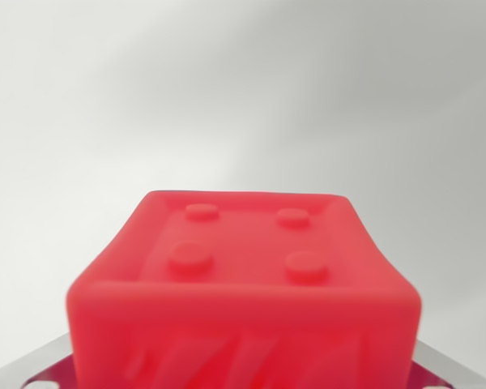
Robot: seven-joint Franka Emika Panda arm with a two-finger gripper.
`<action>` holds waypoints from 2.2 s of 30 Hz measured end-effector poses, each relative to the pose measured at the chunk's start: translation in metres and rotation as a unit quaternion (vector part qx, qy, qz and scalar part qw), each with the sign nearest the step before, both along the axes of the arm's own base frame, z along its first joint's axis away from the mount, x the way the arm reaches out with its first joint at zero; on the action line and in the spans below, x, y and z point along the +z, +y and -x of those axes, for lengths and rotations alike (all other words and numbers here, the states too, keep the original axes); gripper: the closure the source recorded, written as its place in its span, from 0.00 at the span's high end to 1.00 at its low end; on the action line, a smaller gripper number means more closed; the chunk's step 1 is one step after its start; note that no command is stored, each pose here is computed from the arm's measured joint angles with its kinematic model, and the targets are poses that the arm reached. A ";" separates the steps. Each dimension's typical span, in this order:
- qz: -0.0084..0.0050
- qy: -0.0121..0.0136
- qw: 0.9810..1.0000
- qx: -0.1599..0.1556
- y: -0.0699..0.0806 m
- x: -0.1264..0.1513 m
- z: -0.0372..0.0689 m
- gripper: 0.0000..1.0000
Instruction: Destack cube
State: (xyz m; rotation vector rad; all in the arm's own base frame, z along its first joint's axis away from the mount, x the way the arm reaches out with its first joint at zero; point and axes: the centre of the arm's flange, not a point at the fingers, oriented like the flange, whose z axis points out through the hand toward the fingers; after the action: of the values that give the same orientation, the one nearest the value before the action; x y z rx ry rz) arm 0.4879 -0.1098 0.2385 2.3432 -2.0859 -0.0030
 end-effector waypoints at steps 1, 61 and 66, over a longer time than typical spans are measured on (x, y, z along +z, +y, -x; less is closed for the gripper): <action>0.000 0.000 1.000 -0.001 -0.002 0.000 0.000 0.00; 0.000 0.001 1.000 -0.011 -0.055 -0.093 0.014 0.00; 0.000 0.001 1.000 -0.011 -0.055 -0.102 0.014 0.00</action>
State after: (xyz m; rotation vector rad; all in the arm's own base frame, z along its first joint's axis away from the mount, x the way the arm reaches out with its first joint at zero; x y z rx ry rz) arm 0.4743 -0.1650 0.1364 2.3190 -2.1113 -0.0052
